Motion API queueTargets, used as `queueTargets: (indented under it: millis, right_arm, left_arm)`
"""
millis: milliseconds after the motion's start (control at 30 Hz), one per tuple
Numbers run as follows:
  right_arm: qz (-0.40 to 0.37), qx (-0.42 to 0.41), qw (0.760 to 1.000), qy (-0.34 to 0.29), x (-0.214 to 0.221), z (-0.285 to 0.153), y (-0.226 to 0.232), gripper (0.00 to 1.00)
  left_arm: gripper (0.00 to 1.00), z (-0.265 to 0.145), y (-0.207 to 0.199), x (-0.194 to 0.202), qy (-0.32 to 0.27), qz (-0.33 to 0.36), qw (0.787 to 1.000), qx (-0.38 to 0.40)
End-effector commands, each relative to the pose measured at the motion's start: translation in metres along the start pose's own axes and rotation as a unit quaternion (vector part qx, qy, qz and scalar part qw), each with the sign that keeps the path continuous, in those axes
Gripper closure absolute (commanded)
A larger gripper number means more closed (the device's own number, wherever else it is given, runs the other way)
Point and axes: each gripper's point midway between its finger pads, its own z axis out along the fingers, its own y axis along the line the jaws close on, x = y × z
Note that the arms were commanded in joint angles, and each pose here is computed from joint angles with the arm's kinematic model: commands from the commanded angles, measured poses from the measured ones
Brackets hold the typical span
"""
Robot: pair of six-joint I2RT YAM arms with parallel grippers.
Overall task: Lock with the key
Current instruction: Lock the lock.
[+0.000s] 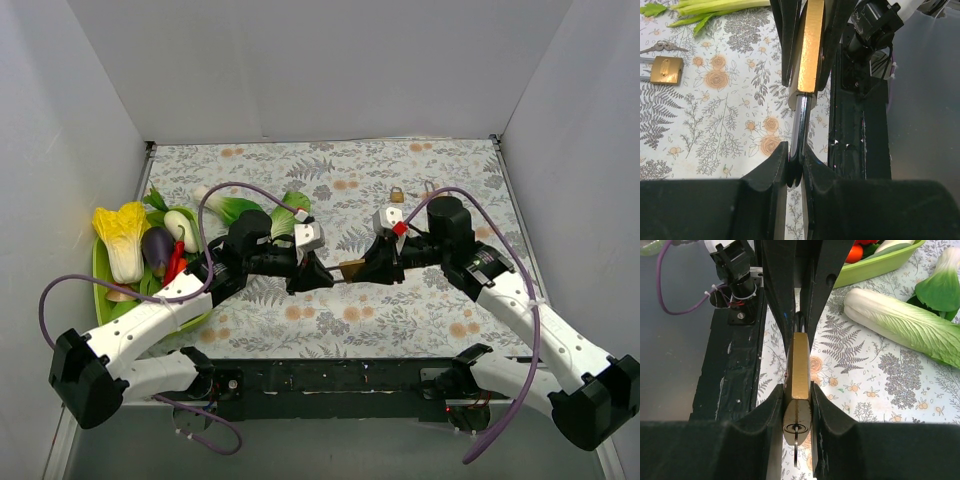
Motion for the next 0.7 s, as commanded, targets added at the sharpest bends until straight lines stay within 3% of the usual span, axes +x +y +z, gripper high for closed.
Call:
queueTargets:
  millis: [0,333,667]
  right_arm:
    - [-0.036,-0.108,0.992,-0.045,-0.015,0.029,0.035,0.99]
    - [-0.027,-0.124,0.991,-0.047,-0.012,0.039,0.045,0.99]
    - [-0.005,-0.060,0.998,-0.006,0.004,0.010,0.026,0.99]
  left_arm:
    - [1.00,0.000,-0.048,-0.130,-0.185,0.162,0.966,0.078]
    - [1.00,0.001,-0.046,-0.135,-0.189,0.183,0.963,0.061]
    - [1.00,-0.020,-0.043,-0.084,-0.097,0.196,0.975,0.029]
